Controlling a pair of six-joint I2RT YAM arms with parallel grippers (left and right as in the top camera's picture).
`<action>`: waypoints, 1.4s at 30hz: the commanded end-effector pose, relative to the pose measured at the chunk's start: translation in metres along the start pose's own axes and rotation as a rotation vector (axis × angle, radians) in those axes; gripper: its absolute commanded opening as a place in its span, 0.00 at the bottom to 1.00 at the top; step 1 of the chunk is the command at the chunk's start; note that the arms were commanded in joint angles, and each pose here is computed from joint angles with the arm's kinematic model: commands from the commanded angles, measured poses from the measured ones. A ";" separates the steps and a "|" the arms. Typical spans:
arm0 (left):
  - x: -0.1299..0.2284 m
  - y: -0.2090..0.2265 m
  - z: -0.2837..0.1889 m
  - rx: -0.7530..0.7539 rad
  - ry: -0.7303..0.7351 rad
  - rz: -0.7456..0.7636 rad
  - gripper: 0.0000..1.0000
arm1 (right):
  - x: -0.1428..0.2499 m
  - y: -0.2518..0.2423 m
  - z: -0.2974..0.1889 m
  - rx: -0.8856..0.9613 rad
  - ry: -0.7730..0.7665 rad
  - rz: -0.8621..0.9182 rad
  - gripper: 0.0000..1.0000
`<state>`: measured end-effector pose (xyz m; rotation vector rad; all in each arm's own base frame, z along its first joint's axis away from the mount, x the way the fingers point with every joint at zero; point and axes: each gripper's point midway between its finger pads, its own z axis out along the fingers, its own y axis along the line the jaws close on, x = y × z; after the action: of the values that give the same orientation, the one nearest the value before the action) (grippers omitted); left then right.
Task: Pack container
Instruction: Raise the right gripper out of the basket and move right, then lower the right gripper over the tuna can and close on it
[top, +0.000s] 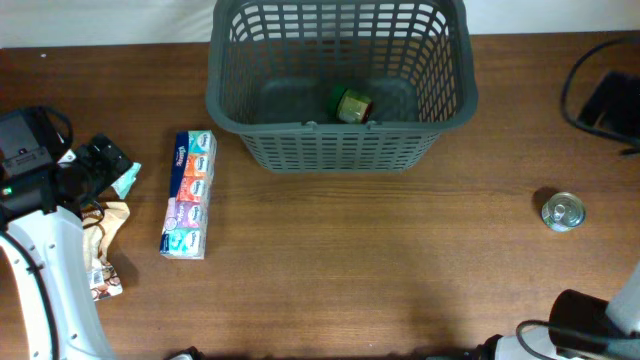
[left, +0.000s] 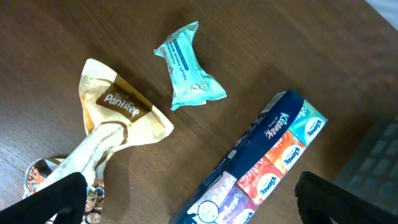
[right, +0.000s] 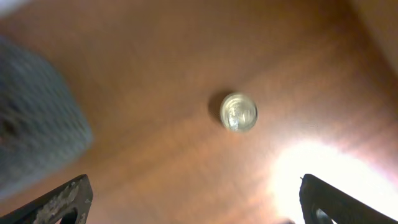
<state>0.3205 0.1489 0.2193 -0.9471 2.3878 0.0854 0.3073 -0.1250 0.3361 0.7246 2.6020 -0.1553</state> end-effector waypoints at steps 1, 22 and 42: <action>-0.005 0.002 -0.003 -0.005 -0.015 0.004 1.00 | 0.010 -0.012 0.017 0.055 0.052 -0.028 0.99; -0.005 0.002 -0.003 -0.006 -0.015 0.004 1.00 | 0.055 -0.088 0.131 0.151 0.316 0.502 0.99; -0.005 0.002 -0.003 -0.006 -0.015 0.004 1.00 | 0.089 -0.086 0.217 0.136 0.388 0.464 0.99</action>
<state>0.3205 0.1489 0.2193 -0.9471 2.3878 0.0854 0.2773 -0.2064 0.1202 1.4744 2.6622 -0.0710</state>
